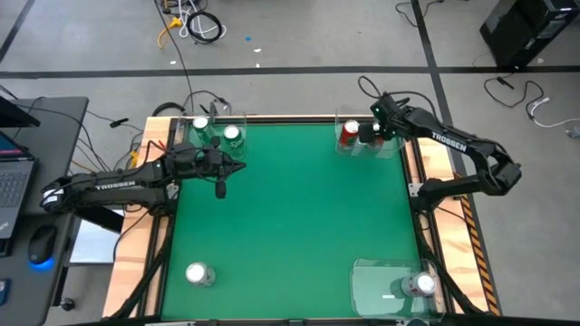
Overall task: Sort soda cans
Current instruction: Put the red-black soda can into the top right transparent bin, then adjust the top right transparent bin
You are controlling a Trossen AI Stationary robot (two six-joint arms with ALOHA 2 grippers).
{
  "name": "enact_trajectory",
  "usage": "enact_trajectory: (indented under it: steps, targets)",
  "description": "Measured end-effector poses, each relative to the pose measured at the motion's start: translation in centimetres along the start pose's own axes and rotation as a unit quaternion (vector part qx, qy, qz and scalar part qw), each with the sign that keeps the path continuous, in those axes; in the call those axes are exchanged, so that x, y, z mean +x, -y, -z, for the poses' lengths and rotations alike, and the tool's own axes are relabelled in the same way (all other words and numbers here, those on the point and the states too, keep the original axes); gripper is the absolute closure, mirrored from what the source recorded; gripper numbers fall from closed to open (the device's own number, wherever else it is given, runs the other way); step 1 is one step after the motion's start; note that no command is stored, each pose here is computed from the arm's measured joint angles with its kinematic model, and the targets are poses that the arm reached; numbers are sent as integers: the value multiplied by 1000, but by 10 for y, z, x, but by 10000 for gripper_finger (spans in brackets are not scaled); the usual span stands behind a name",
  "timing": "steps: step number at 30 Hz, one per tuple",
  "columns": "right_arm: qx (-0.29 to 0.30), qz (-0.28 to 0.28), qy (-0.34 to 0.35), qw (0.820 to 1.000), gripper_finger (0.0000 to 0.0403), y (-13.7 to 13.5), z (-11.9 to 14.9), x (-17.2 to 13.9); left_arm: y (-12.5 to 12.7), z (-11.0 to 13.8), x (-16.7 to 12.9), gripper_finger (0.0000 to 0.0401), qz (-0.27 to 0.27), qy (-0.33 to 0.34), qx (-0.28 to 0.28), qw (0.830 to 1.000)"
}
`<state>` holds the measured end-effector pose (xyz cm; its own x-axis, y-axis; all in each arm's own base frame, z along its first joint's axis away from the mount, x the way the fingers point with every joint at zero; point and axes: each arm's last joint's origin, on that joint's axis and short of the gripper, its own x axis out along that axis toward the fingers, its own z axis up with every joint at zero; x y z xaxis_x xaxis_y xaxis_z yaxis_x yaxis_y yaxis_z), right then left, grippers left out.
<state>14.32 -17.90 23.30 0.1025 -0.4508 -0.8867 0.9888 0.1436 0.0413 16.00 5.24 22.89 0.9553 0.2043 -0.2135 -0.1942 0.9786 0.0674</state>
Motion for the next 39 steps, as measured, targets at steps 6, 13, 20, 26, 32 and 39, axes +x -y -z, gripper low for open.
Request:
enact_trajectory:
  steps: [6, 13, 20, 26, 32, 39]
  targets:
    - [-3, -2, 3, 1000, 83, 0, 0, 1, 0, 0, 0, 380, 0, -1, -2, 1000]
    - [-2, -5, 10, 1000, 66, -1, -1, 1, 0, 1, 0, 380, 1, -5, -4, 1000]
    - [-3, -4, 7, 1000, 54, -1, -1, 0, 0, 1, 0, 380, 1, -5, -4, 1000]
    - [-5, -7, 9, 1000, 53, 0, -1, -1, 0, 2, 0, 380, 1, -10, -4, 1000]
    - [-4, -20, 31, 999, 53, 0, -8, -19, 0, 3, 0, 380, 1, -13, -4, 1000]
    - [-40, -67, 52, 996, 57, -16, -16, -60, 0, 3, 0, 380, 1, -13, -3, 1000]
